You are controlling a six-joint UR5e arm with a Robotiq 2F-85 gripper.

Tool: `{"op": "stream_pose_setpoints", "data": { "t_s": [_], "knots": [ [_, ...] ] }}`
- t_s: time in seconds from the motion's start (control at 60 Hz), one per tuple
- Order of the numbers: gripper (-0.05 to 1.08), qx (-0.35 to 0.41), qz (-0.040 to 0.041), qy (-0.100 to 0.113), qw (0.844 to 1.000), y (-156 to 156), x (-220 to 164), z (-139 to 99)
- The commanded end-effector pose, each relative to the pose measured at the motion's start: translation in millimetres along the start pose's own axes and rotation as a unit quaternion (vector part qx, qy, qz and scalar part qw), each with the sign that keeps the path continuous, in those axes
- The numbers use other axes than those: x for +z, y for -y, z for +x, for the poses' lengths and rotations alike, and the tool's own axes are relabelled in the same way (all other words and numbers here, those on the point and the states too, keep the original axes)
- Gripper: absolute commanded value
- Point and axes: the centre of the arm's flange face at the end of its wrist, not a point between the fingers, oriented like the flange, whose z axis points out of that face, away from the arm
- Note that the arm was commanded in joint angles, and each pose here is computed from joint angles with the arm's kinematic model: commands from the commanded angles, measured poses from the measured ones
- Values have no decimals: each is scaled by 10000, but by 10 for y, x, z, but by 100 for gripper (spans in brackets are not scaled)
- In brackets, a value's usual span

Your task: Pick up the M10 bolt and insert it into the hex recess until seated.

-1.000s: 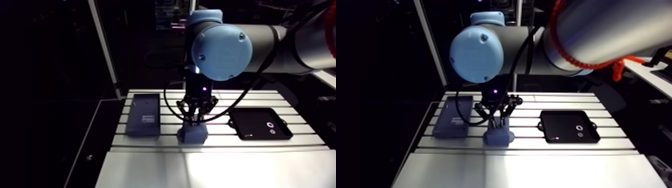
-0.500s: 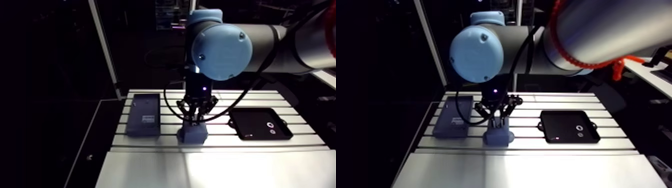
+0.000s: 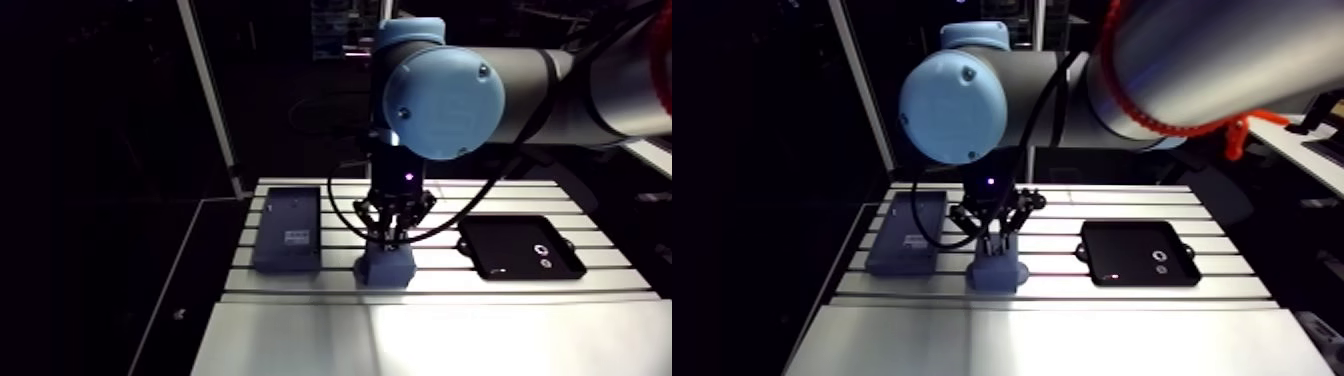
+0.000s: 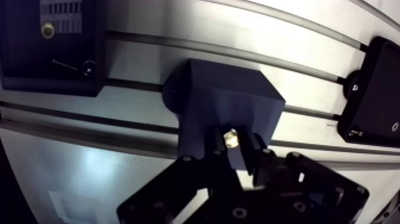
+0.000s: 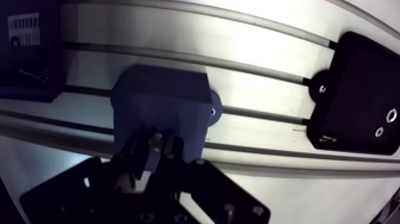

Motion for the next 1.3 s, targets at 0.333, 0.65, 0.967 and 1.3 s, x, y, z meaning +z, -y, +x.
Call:
{"op": "stream_pose_setpoints", "data": {
  "t_s": [0.333,0.65,0.967,1.3],
  "knots": [
    [72,-17,0,-23,10000,10,-20,7],
    [74,-171,-10,-46,9998,-12,-48,22],
    [74,-623,1,13,9981,18,-15,-7],
    [74,-977,-29,15,9952,13,-33,-12]
  ]
}}
